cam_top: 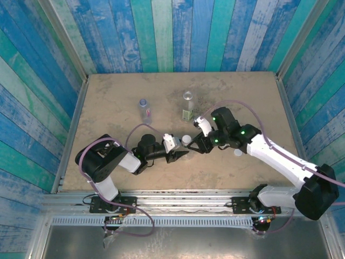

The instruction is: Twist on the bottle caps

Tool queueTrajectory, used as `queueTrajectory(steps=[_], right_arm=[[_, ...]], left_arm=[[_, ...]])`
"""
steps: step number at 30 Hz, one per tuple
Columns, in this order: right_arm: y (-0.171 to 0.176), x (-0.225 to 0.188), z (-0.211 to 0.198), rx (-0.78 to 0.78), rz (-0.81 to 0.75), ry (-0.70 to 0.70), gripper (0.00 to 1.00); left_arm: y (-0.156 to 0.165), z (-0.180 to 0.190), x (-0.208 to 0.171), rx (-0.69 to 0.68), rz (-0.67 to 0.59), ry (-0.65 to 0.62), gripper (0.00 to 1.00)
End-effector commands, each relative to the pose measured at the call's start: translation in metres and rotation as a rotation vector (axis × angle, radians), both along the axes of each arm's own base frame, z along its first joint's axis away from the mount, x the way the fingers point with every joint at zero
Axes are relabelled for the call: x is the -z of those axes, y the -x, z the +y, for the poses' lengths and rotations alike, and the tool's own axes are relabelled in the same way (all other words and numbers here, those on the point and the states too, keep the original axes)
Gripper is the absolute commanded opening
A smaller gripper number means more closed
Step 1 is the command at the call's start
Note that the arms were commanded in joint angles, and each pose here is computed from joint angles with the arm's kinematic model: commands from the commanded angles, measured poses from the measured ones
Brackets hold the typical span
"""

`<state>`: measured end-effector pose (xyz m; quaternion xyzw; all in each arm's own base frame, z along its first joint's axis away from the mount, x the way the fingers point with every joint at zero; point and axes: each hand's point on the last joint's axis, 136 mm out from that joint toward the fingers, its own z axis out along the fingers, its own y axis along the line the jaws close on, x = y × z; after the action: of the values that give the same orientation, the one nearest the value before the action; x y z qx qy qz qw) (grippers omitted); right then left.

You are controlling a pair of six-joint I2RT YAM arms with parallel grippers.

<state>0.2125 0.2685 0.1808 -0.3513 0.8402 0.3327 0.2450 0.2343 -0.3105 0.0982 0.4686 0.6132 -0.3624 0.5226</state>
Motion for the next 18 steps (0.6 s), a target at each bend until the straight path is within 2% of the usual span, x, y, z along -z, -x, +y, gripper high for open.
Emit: queueTrajectory(steps=[1, 4, 7, 9, 13, 18], right_arm=[[-0.005, -0.021, -0.009, -0.030, -0.173, 0.026, 0.65], [-0.006, -0.029, -0.016, -0.085, -0.295, 0.067, 0.72], [-0.025, -0.035, -0.020, -0.010, -0.371, 0.081, 0.65], [-0.028, -0.034, -0.013, -0.029, -0.374, 0.071, 0.66], [-0.012, -0.021, -0.005, -0.229, -0.345, 0.123, 0.71], [0.008, -0.009, -0.010, -0.395, -0.313, 0.176, 0.75]], left_arm=[[0.004, -0.002, 0.011, 0.025, 0.035, -0.053, 0.54], [0.006, -0.005, 0.006, 0.047, 0.041, -0.055, 0.53], [0.007, -0.011, 0.008, 0.080, 0.044, -0.074, 0.53], [0.007, -0.014, 0.010, 0.095, 0.048, -0.086, 0.53], [0.012, -0.020, 0.004, 0.136, 0.072, -0.037, 0.53], [0.018, -0.019, 0.013, 0.175, 0.077, -0.110, 0.53]])
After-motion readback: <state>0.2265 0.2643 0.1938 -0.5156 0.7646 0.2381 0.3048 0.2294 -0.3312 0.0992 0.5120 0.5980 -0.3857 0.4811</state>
